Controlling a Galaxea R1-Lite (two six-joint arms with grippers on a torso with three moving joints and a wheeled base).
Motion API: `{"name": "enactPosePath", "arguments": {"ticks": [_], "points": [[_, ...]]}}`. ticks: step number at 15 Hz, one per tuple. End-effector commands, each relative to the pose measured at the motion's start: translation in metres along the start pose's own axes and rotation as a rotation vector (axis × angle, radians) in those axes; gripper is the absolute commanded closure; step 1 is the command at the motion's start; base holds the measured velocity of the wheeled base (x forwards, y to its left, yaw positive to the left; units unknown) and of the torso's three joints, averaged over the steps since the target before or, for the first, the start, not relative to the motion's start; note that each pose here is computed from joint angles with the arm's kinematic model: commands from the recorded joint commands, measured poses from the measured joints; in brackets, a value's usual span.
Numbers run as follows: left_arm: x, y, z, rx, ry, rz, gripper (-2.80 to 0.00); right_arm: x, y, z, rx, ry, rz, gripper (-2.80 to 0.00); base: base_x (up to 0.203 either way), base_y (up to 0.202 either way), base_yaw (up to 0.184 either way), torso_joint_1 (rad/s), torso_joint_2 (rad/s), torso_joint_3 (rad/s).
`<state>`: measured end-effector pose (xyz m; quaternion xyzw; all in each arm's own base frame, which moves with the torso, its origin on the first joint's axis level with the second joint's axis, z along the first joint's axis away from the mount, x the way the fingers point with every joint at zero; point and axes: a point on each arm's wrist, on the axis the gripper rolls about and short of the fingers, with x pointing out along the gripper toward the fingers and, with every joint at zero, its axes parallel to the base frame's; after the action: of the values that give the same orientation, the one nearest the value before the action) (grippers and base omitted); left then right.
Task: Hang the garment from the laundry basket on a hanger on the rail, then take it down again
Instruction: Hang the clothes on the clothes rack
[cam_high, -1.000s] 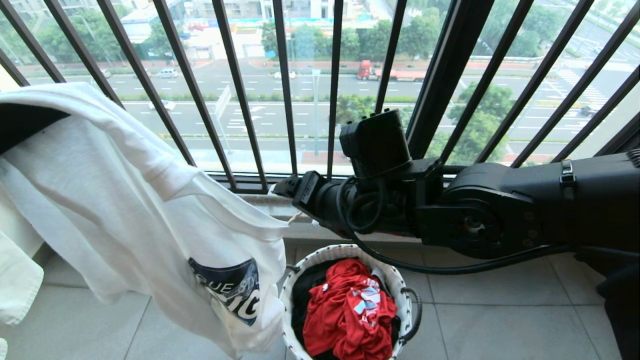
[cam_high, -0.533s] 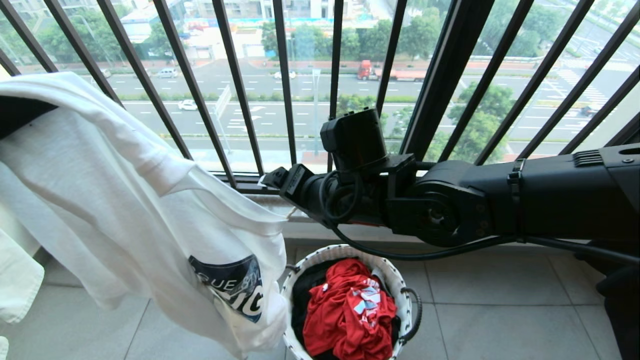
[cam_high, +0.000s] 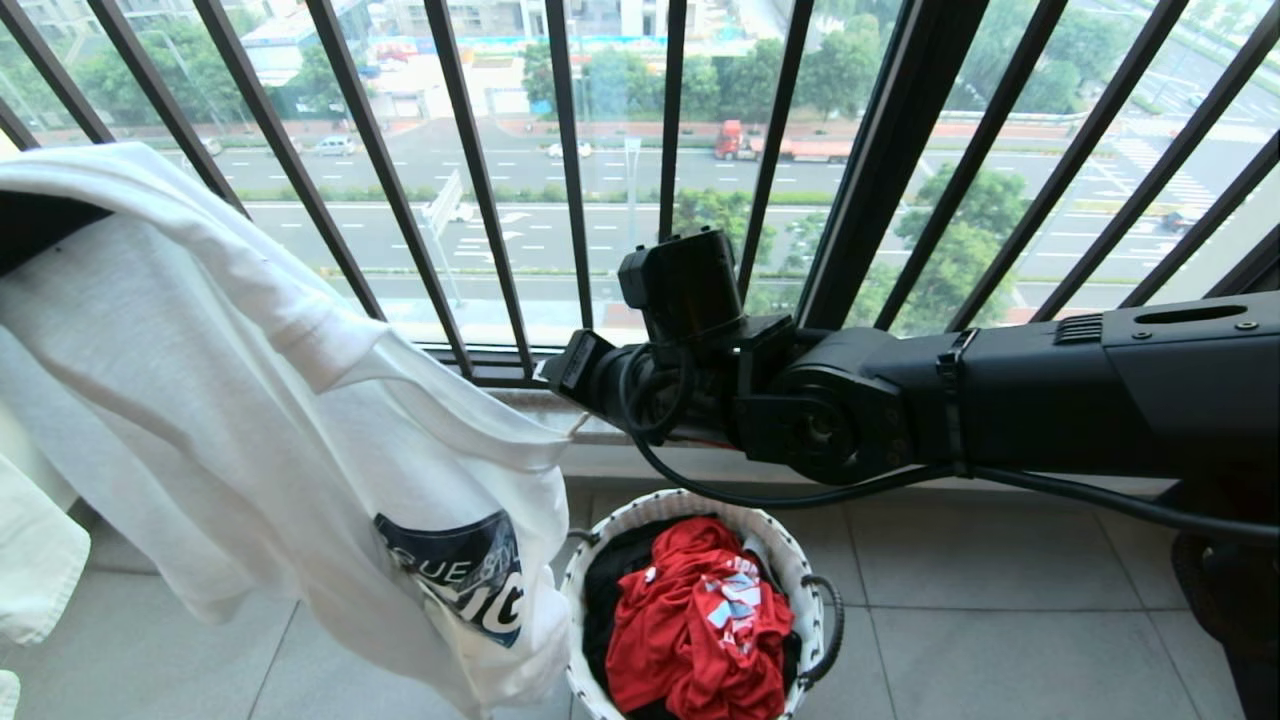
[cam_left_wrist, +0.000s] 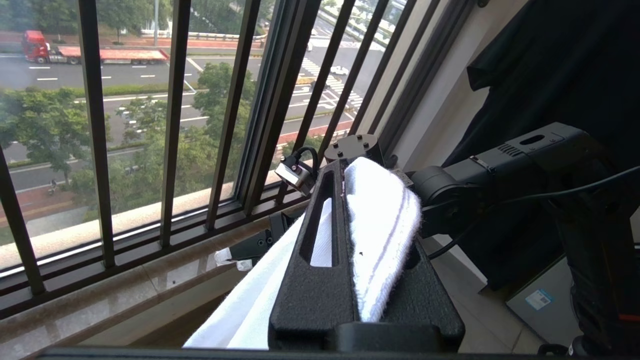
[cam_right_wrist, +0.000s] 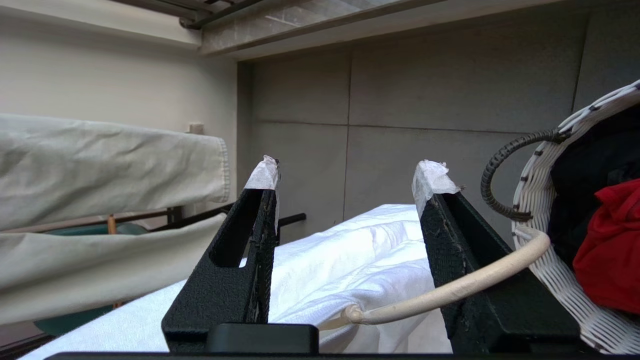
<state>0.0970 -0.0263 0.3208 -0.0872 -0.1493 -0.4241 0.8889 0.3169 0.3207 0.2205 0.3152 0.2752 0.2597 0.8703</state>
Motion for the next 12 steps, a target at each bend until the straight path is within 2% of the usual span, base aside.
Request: {"name": "enactPosePath", "arguments": {"ticks": [1,4,7,9,12], "points": [[0.0,0.0,0.0,-0.001,0.0,-0.004,0.0,0.0,0.002,0.001,-0.026,-0.01,0.003,0.0,0.0,0.0,0.0,0.0,0.0,0.0],[0.001,0.001,-0.001,-0.003,0.002,-0.003,0.0,-0.008,0.011,0.004,-0.04,-0.064,0.003,0.0,0.0,0.0,0.0,0.0,0.0,0.0],[0.001,0.002,-0.001,-0.006,0.005,-0.002,0.0,-0.021,0.029,-0.005,-0.162,-0.16,-0.031,0.0,0.0,0.0,0.0,0.0,0.0,0.0],[0.002,0.003,-0.002,-0.009,0.009,-0.001,0.0,-0.031,0.038,-0.003,-0.196,-0.208,0.002,0.0,0.0,0.0,0.0,0.0,0.0,0.0],[0.004,0.006,-0.007,-0.021,0.025,0.003,0.0,-0.043,0.044,0.008,-0.233,-0.307,-0.053,0.0,0.0,0.0,0.0,0.0,0.0,0.0]]}}
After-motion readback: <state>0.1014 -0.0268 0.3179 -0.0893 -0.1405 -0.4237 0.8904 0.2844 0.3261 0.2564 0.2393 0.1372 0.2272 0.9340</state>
